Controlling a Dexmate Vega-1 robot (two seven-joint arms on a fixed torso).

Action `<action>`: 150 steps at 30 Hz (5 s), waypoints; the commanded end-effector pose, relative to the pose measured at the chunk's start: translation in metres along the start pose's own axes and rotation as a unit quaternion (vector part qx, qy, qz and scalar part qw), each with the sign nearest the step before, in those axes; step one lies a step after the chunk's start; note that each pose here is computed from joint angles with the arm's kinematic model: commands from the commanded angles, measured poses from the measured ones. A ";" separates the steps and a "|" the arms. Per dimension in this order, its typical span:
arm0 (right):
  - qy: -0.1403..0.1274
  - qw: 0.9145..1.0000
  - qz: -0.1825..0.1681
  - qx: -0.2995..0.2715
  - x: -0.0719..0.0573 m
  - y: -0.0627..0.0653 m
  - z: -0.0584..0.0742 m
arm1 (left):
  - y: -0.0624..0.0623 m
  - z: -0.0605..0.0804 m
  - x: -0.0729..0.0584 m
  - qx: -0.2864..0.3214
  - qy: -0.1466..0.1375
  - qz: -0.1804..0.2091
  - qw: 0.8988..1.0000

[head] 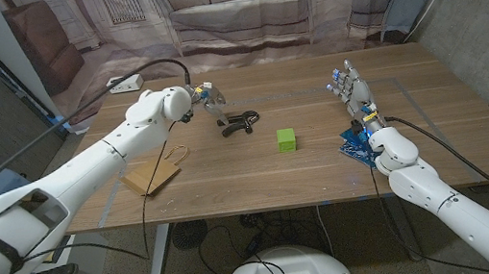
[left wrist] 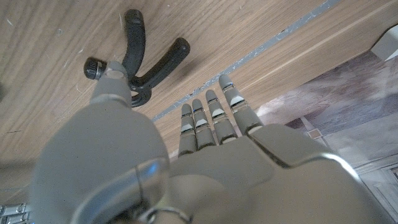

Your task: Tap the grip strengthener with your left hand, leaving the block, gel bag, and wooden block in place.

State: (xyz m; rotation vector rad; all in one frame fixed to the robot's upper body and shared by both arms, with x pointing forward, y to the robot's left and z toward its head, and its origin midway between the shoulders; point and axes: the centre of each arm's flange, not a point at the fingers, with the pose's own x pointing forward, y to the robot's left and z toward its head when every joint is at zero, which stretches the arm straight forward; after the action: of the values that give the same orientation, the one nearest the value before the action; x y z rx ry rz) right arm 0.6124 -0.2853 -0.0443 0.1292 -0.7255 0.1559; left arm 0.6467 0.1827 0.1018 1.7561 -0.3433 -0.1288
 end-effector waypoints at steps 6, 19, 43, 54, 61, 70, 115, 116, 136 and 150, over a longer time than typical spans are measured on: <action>0.002 1.000 -0.002 -0.003 -0.005 -0.001 0.000 | -0.014 0.011 0.011 0.026 0.007 -0.008 1.000; 0.006 1.000 -0.003 0.000 -0.006 0.000 0.000 | -0.028 0.019 0.013 0.037 0.018 0.007 0.999; 0.009 1.000 0.002 -0.005 -0.004 0.003 0.002 | -0.041 0.021 0.021 0.038 0.018 0.001 0.999; 0.010 1.000 0.003 -0.007 -0.003 0.004 0.001 | -0.045 0.016 0.027 0.017 0.017 0.000 1.000; 0.012 1.000 0.000 -0.007 -0.004 0.004 0.001 | -0.045 0.016 0.032 0.018 0.013 0.001 1.000; 0.012 1.000 -0.003 -0.006 -0.003 0.004 0.002 | -0.046 0.014 0.039 0.014 0.008 -0.003 1.000; 0.008 1.000 -0.011 0.017 0.003 -0.001 0.001 | -0.073 0.023 0.058 -0.034 -0.014 -0.071 0.997; 0.008 1.000 -0.011 0.018 0.003 -0.001 0.001 | -0.073 0.023 0.059 -0.036 -0.015 -0.071 0.997; 0.002 0.999 -0.017 0.029 0.000 -0.002 -0.003 | -0.058 0.014 0.049 -0.087 -0.014 -0.021 0.996; -0.009 0.999 -0.020 0.029 -0.002 -0.001 0.000 | -0.041 0.002 0.037 -0.123 -0.019 0.015 0.992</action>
State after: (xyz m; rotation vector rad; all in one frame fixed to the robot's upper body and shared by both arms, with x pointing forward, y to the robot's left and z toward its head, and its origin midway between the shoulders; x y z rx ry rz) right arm 0.6132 -0.2860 -0.0458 0.1970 -0.7218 0.1449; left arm 0.6963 0.1680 0.0442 1.5655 -0.3071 -0.2176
